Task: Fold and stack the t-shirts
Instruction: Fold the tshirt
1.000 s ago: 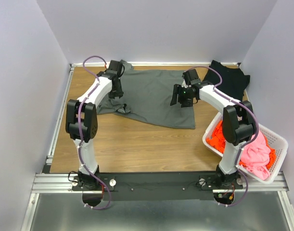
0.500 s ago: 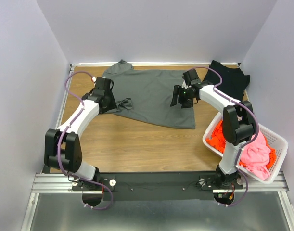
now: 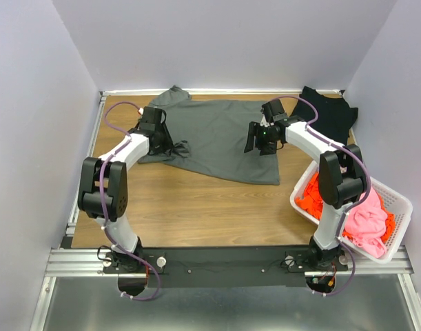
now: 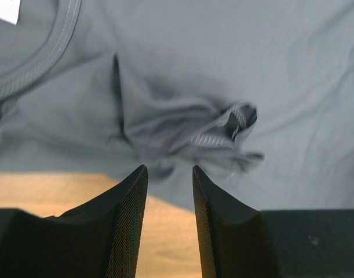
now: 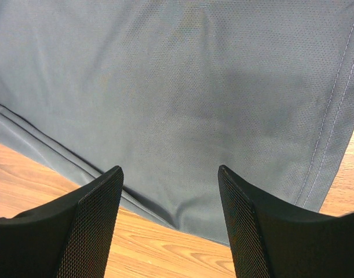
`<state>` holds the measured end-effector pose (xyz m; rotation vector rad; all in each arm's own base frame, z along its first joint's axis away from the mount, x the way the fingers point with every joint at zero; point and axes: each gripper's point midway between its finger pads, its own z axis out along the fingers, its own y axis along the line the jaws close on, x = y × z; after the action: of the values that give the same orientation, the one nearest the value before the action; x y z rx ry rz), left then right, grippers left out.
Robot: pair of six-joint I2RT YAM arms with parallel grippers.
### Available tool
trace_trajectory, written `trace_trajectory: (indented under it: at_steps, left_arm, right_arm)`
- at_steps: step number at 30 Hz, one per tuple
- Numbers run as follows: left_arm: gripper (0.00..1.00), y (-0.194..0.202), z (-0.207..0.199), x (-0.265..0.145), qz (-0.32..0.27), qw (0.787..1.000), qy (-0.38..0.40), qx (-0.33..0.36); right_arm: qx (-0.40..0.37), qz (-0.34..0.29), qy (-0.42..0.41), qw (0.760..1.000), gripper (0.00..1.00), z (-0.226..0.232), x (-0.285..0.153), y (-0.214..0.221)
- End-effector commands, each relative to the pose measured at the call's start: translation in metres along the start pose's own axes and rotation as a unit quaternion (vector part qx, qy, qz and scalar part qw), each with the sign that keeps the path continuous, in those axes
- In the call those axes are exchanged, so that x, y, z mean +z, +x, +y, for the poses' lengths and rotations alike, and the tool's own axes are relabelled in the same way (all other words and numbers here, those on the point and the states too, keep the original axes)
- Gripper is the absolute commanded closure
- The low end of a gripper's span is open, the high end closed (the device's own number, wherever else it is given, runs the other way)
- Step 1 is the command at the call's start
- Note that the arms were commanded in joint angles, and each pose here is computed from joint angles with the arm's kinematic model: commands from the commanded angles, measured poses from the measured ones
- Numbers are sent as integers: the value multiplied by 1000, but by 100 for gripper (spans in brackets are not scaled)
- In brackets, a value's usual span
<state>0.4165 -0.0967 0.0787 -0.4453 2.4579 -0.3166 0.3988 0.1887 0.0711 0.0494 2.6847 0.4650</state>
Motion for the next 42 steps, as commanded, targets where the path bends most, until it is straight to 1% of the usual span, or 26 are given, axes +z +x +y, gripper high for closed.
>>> trace_trajectory:
  at_steps: [1, 2, 9, 13, 18, 23, 27, 28, 30, 31, 32, 33, 35, 37, 42]
  left_arm:
    - [55, -4, -2, 11, 6, 1000, -4, 13]
    - [56, -3, 5, 13, 9, 1000, -22, 17]
    - [57, 4, 12, 12, 12, 999, -33, 21]
    - [55, 10, 11, 21, 25, 998, -36, 34]
    - [52, 18, 11, 28, 37, 998, -39, 38]
    - [52, 19, 15, 31, 37, 997, -51, 43]
    - [60, 13, 14, 31, 30, 996, -59, 52]
    - [65, 13, 13, 31, 30, 996, -59, 54]
    - [70, 11, 13, 31, 28, 996, -61, 57]
    - [74, 11, 13, 31, 29, 996, -62, 57]
    - [77, 11, 14, 31, 30, 996, -64, 58]
    - [82, 8, 12, 29, 27, 996, -64, 58]
    - [85, 5, 11, 25, 24, 996, -65, 58]
    - [99, -1, 9, 19, 13, 996, -63, 57]
    - [100, -5, 9, 10, 9, 996, -66, 63]
  right_arm:
    - [-1, -7, 4, 1000, 27, 2, -10, -2]
    - [-2, -10, 7, 1000, 27, 1, -11, -3]
    - [-1, -10, 9, 1000, 27, 0, -10, -3]
    - [-1, -9, 6, 1000, 27, 3, -9, -5]
    - [0, -8, 8, 1000, 27, 2, -9, -5]
    - [0, -6, 12, 1000, 27, 1, -9, -3]
    - [-1, -6, 14, 1000, 27, 0, -8, -4]
    - [-1, -7, 13, 1000, 27, 1, -8, -5]
    - [0, -6, 14, 1000, 27, 0, -8, -5]
    - [0, -6, 15, 1000, 27, 0, -8, -5]
    - [0, -8, 18, 1000, 27, -1, -8, -5]
    - [0, -9, 19, 1000, 27, -2, -9, -6]
    - [0, -13, 25, 1000, 27, -4, -12, -7]
    - [2, -16, 34, 999, 27, -8, -15, -6]
    - [24, -12, 65, 997, 27, -33, -22, 4]
